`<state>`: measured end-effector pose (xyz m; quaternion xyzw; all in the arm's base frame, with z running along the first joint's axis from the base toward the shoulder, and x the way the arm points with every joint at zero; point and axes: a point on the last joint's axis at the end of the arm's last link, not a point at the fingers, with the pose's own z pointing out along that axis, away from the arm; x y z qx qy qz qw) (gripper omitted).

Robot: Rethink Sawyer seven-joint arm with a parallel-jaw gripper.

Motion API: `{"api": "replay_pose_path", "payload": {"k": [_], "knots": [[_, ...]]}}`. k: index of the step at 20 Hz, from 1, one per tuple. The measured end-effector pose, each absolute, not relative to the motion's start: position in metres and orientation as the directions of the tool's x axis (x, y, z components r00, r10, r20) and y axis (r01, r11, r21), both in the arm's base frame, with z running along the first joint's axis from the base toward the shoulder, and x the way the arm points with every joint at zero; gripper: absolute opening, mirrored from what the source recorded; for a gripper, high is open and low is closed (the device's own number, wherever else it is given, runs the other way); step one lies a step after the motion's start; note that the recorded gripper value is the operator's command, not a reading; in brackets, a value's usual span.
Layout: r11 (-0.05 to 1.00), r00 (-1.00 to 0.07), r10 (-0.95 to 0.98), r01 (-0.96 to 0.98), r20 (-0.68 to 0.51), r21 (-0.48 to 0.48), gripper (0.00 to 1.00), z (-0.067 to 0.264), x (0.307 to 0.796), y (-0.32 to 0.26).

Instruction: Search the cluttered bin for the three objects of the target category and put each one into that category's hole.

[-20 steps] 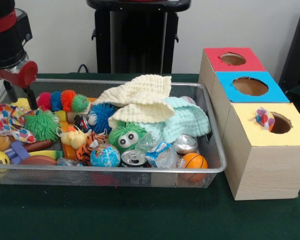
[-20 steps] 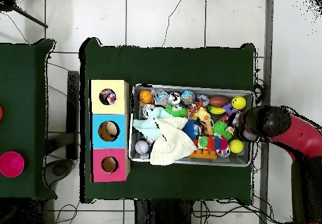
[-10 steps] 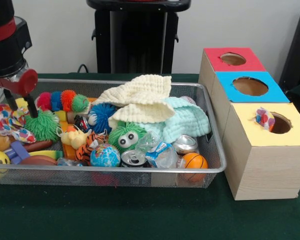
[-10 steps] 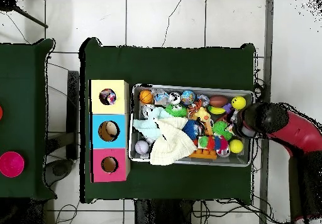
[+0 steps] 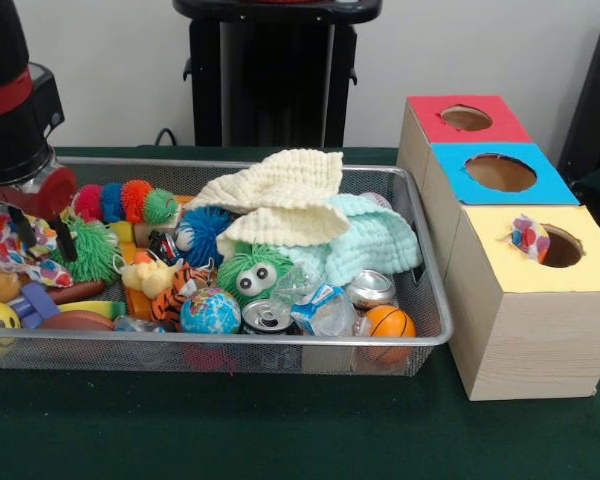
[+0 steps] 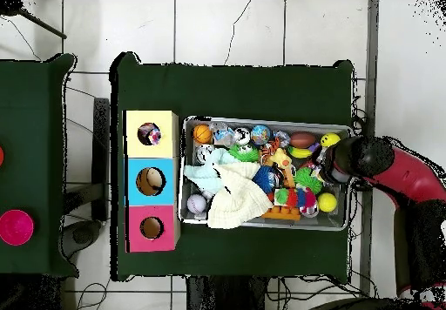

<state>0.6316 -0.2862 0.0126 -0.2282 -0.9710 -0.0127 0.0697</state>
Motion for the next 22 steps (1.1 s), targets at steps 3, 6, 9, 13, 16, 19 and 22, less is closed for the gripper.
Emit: {"api": "replay_pose_path", "payload": {"k": [3,6,9,13,16,19,22], "knots": [[0.895,-0.885,0.443,0.447,0.142,-0.005,1.0,0.01,0.632,-0.287],[0.893,-0.884,0.445,0.449,0.139,-0.004,1.0,0.009,0.632,-0.29],[0.889,-0.881,0.454,0.458,0.136,0.001,1.0,0.009,0.631,-0.297],[0.877,-0.871,0.475,0.48,0.127,0.009,1.0,0.012,0.627,-0.313],[0.871,-0.866,0.487,0.491,0.117,0.005,1.0,0.02,0.625,-0.323],[0.867,-0.863,0.496,0.498,0.099,-0.002,1.0,0.032,0.626,-0.333],[0.866,-0.864,0.499,0.5,0.073,-0.011,1.0,0.049,0.631,-0.34]]}}
